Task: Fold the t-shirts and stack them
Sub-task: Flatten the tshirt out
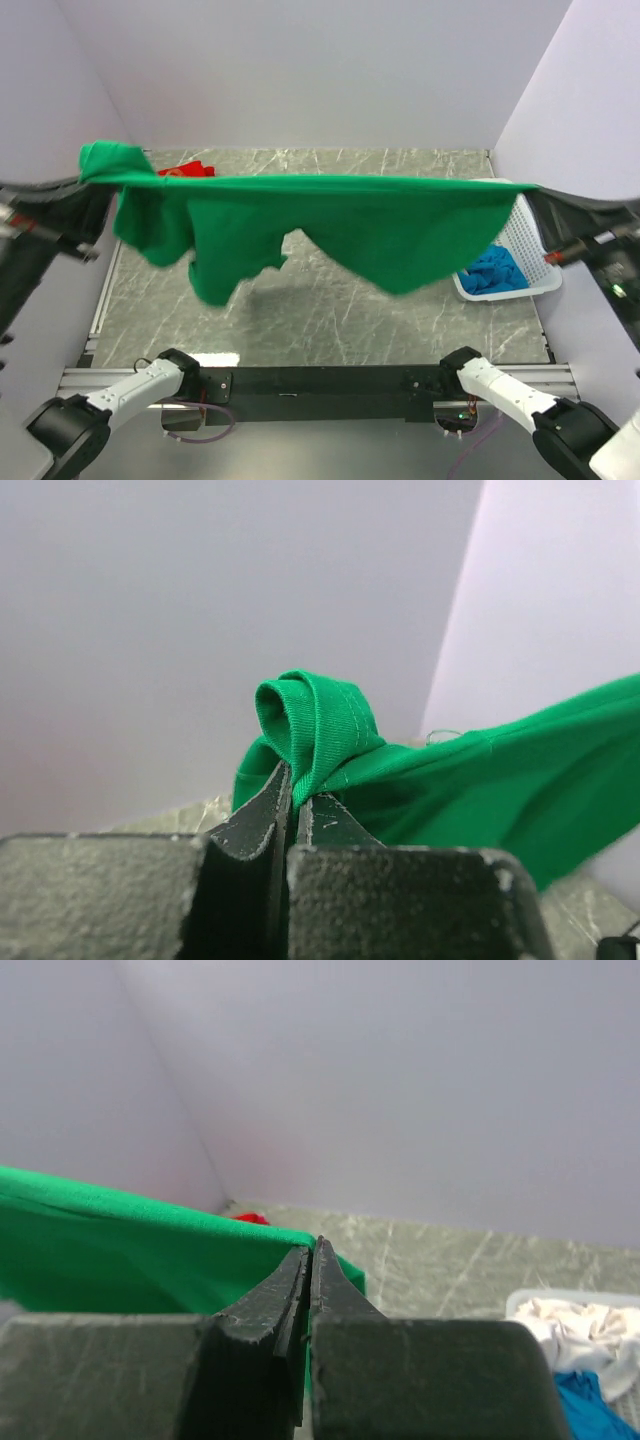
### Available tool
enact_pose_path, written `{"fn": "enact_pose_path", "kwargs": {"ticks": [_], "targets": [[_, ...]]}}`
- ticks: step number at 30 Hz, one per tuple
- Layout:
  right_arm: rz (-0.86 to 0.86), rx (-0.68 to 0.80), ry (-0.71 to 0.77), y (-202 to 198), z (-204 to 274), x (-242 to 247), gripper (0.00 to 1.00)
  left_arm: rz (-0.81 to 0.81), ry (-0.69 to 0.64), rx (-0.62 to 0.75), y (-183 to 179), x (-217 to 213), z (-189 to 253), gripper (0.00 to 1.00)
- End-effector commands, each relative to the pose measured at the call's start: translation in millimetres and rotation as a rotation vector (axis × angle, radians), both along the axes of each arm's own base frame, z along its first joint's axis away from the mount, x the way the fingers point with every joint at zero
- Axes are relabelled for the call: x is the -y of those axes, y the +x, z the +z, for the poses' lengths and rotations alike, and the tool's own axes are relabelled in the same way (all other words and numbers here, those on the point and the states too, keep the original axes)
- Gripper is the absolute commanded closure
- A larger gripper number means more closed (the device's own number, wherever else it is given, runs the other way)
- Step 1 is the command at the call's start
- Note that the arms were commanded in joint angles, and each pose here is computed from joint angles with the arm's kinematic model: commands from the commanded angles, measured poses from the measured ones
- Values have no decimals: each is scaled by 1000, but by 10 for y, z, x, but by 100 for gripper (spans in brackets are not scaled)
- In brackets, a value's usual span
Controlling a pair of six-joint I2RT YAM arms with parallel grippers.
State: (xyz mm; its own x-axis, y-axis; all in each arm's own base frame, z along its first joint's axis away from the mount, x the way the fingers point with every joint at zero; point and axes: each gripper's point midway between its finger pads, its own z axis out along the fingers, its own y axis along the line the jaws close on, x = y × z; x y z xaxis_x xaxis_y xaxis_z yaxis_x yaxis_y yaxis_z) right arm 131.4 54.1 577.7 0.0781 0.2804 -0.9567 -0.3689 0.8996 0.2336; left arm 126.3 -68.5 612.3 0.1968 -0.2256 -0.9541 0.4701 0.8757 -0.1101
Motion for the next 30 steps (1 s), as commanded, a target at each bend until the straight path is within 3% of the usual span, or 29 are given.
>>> {"fn": "enact_pose_path", "kwargs": {"ticks": [1, 9, 15, 30], "targets": [[-58, -38, -13, 45, -81, 93, 100, -21, 19, -11, 49, 67, -33, 100], [-121, -101, -39, 386, -241, 54, 100, 77, 68, -95, 548, 109, -251, 99], [-125, -92, -53, 448, -157, 35, 100, 64, 116, -95, 715, 212, -244, 99], [8, -76, -23, 59, -200, -46, 100, -15, 86, -19, 38, 53, -161, 99]]}}
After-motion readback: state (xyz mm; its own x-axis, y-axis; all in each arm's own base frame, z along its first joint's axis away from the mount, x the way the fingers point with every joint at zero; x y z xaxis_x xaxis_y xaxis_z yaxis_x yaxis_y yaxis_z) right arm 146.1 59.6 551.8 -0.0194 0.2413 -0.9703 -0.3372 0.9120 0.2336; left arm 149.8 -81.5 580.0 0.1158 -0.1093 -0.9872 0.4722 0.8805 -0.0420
